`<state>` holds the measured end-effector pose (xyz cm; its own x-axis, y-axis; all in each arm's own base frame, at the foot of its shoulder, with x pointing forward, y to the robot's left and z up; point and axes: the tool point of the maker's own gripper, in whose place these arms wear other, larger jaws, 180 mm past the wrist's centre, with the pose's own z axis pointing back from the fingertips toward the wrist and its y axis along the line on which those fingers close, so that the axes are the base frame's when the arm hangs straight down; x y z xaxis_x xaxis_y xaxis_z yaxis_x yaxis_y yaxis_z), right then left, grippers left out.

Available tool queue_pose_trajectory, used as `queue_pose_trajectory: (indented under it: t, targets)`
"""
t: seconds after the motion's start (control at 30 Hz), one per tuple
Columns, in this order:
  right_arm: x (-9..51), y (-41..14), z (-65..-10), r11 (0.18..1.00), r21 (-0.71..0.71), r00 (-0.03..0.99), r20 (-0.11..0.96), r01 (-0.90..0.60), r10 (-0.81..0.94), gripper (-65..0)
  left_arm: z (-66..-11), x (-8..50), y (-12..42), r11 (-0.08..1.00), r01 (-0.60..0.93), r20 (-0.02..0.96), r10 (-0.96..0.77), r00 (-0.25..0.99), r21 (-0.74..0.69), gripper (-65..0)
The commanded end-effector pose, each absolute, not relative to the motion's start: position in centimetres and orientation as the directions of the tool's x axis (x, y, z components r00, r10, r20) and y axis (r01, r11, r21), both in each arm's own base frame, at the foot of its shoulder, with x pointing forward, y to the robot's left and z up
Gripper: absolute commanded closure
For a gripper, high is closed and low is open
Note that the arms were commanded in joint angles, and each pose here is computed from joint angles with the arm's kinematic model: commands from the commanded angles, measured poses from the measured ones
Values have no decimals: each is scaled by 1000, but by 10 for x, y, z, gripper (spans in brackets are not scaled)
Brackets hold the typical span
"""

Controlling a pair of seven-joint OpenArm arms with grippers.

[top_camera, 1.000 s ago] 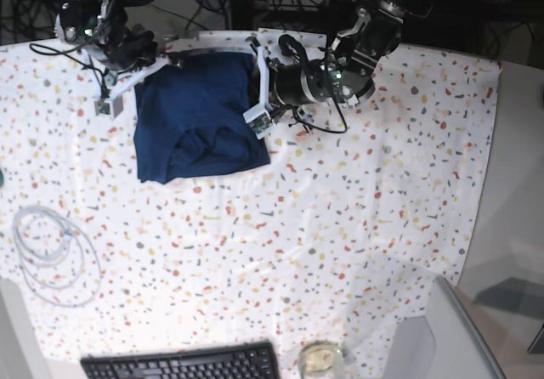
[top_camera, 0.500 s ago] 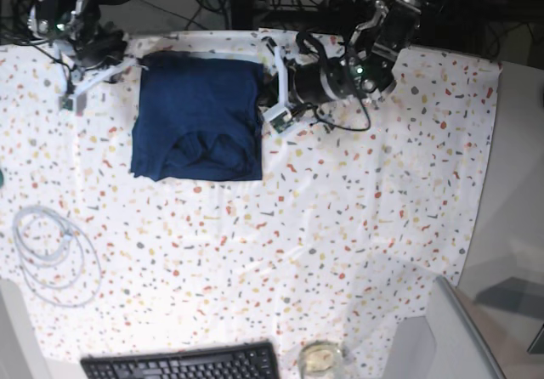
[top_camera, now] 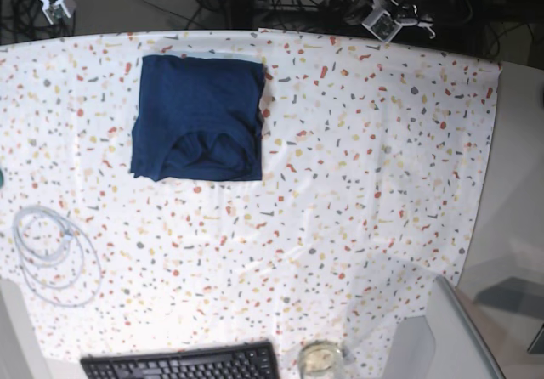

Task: Layout the t-shirt on the table in an organized manner, then fold the t-shirt properly

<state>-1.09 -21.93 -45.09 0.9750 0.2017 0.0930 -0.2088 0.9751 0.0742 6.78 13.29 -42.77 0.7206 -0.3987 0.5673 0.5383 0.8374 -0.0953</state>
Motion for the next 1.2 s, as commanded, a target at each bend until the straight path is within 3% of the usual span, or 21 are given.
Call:
queue_pose_trajectory:
  t: [0.0,0.23,0.3,0.47,0.5,0.57,0.6,0.7,0.83,1.0,1.17]
  targets:
    - [-20,-229,-456,974,69,975,59,-218,214,-12,-435,50,134,845,518,536,-380,754,-129,0]
    - [-60,-196,-535,930,234,952,-47,-285,303,-12,-542,-64,107,824,432,302,-333,893,-367,0]
    - [-71,-188,-560,923,267,949,-74,-276,306,-12,-574,-95,109,828,418,239,-349,906,-373,0]
    - [-127,-179,-624,920,301,903,-269,-251,334,-12,-630,-153,119,883,341,66,-338,939,-322,0]
    - [-134,-174,-631,920,302,906,-264,-249,332,-12,-633,-146,119,888,337,81,-328,941,-312,0]
    - [-140,-160,-638,912,309,925,-183,-269,334,-12,-636,-86,104,885,357,255,-287,923,-298,0]
    - [-136,-157,-639,907,304,933,-117,-293,341,-12,-636,-81,105,889,351,273,-273,922,-293,0]
    - [-114,-156,-644,905,222,931,42,-364,364,-18,-636,-83,114,902,328,263,-256,930,-280,0]
    - [-94,-161,-650,938,57,938,88,-341,336,-18,-634,-92,125,908,323,251,-258,933,-267,0]
    - [-70,-130,-650,961,83,951,189,-263,244,-17,-633,-100,123,902,333,244,-269,932,-277,0]
    - [-58,-124,-650,958,90,944,216,-272,248,-17,-631,-108,120,900,331,236,-269,934,-284,0]
